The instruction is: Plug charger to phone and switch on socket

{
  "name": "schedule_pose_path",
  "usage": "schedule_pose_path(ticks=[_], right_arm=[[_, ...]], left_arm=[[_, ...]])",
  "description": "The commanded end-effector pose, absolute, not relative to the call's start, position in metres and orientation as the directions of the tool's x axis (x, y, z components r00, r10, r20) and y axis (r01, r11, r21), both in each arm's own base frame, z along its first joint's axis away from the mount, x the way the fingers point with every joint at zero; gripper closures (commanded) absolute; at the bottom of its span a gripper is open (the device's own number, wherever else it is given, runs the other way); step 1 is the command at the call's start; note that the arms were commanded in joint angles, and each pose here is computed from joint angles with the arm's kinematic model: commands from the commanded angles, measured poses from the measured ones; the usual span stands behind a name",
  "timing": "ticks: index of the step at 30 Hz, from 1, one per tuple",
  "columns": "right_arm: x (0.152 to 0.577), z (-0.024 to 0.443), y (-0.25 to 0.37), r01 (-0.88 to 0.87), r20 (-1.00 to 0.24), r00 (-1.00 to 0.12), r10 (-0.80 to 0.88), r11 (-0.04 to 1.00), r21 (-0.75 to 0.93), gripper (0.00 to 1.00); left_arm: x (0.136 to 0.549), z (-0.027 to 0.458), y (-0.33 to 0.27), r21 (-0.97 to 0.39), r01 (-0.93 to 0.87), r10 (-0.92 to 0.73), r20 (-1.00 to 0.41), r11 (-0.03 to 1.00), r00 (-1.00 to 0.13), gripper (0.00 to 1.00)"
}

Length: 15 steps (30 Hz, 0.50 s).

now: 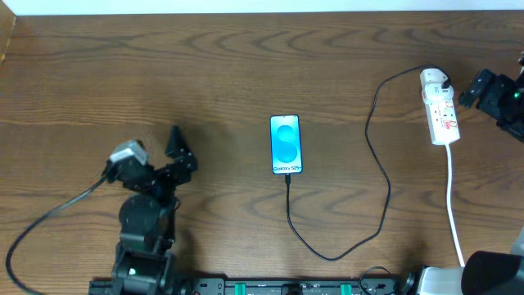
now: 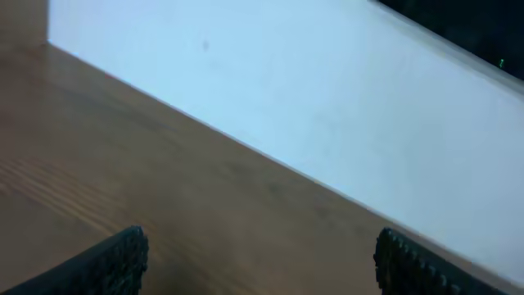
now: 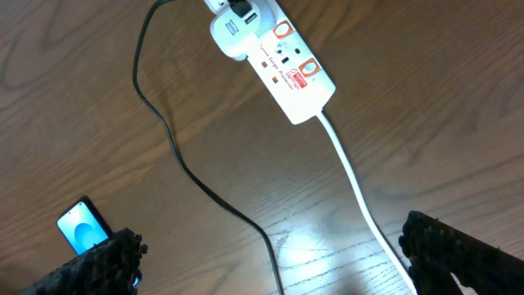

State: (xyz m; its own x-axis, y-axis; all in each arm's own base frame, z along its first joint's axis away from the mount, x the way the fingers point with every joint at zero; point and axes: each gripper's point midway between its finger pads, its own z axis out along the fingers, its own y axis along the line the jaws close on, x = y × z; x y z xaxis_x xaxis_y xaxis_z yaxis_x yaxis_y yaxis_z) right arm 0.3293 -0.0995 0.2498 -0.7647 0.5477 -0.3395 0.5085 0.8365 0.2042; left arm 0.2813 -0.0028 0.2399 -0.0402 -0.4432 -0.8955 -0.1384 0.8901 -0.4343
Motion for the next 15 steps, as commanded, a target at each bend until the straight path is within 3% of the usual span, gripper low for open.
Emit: schedule_pose_path(ticks=[1, 15], right_arm=[[0.329, 0.253, -0.099, 0.510, -0.348, -0.760, 0.548, 0.836, 0.203, 0.01], [0.329, 0.253, -0.100, 0.510, -0.348, -0.760, 0.549, 0.836, 0.203, 0.01]], left_arm=[[0.271, 0.238, 0.013, -0.448, -0.143, -0.447, -0.893, 0.882, 0.042, 0.12], [0.244, 0.205, 0.050, -0.573, -0.196, -0.538, -0.818, 0.796, 0.203, 0.12]])
